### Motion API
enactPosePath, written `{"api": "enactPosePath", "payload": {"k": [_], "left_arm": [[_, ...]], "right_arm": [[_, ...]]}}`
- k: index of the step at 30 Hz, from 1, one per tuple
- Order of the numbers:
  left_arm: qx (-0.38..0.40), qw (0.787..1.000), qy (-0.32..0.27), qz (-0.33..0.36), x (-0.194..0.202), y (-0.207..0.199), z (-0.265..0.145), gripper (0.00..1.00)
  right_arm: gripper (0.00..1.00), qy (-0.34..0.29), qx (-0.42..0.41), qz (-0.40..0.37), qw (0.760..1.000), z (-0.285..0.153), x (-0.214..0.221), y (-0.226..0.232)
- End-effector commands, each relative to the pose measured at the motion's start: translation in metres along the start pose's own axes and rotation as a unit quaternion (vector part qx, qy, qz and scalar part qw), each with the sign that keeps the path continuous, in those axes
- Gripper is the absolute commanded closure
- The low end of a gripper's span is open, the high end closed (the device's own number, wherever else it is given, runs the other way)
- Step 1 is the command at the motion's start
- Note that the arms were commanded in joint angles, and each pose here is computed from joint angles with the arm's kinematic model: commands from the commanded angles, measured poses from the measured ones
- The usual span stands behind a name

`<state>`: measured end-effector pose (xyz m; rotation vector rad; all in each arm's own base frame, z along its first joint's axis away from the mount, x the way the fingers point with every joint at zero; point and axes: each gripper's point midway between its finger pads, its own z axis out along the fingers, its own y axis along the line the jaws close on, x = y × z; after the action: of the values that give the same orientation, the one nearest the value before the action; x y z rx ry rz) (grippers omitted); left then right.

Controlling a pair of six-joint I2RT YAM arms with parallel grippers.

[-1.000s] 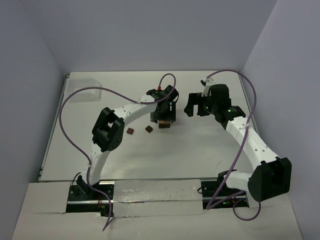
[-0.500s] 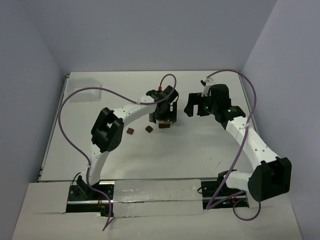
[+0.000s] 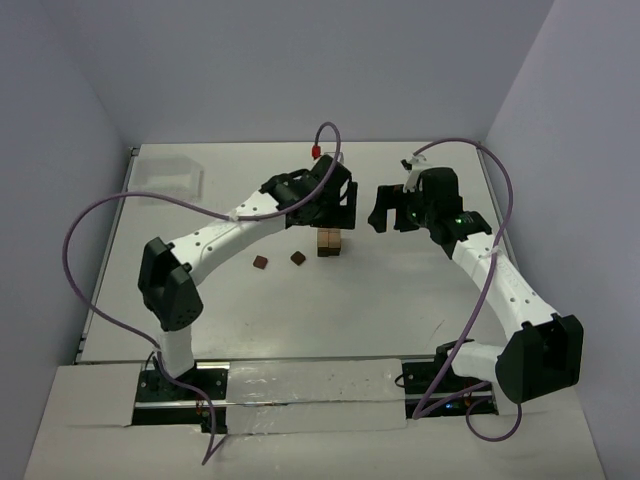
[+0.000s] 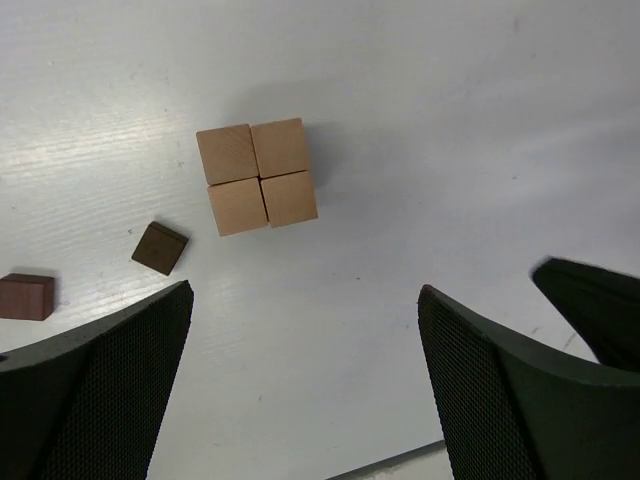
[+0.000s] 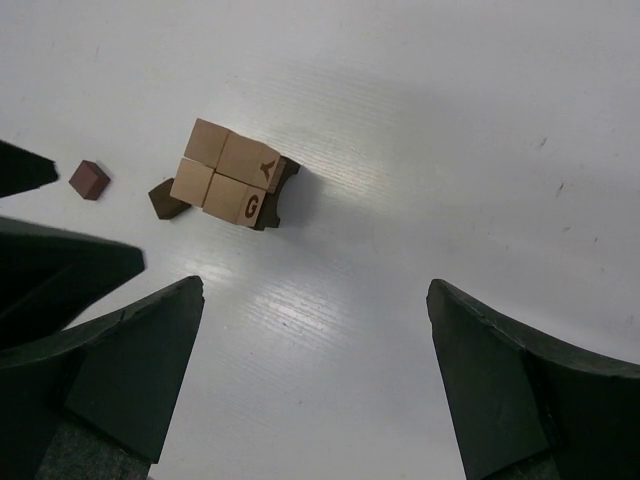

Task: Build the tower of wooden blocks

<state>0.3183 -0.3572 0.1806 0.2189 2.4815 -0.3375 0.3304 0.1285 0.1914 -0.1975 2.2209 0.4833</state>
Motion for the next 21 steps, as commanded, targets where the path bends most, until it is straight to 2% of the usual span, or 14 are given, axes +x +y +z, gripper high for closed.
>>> {"api": "enactPosePath", "payload": {"k": [1, 4, 6, 8, 12, 18, 21], "left_arm": [[0.035, 0.995, -0.090, 0.016, -0.039, -0.002, -0.058, 0.01], [0.081, 0.990, -0.104, 0.052, -0.042, 0.001, -0.088, 0.01], [0.116, 0.988, -0.092, 0.046, -0.040, 0.032, -0.090, 0.02], [0.182, 0.979, -0.091, 0.025, -0.048, 0.064, -0.109, 0.05], [0.192, 0.977, -0.084, 0.032, -0.034, 0.126, -0.105, 0.05], [0.182, 0.970, -0.159, 0.003, -0.037, 0.188, -0.138, 0.10], [0.194, 0.965, -0.176, 0.003, -0.030, 0.203, -0.146, 0.10]], "right_arm": [[0.00, -0.047, -0.023, -0.017, 0.998, -0.014, -0.032, 0.013], [0.00, -0.052, -0.040, -0.032, 0.997, -0.017, -0.033, 0.021], [0.00, -0.051, -0.059, -0.063, 0.995, -0.018, -0.030, 0.036], [0.00, -0.051, -0.071, -0.089, 0.992, -0.019, -0.028, 0.049], [0.00, -0.036, -0.099, -0.180, 0.978, -0.014, -0.018, 0.093], [0.01, -0.004, -0.135, -0.260, 0.956, 0.001, -0.017, 0.160], [0.04, 0.037, -0.147, -0.288, 0.946, 0.024, -0.010, 0.195]]}}
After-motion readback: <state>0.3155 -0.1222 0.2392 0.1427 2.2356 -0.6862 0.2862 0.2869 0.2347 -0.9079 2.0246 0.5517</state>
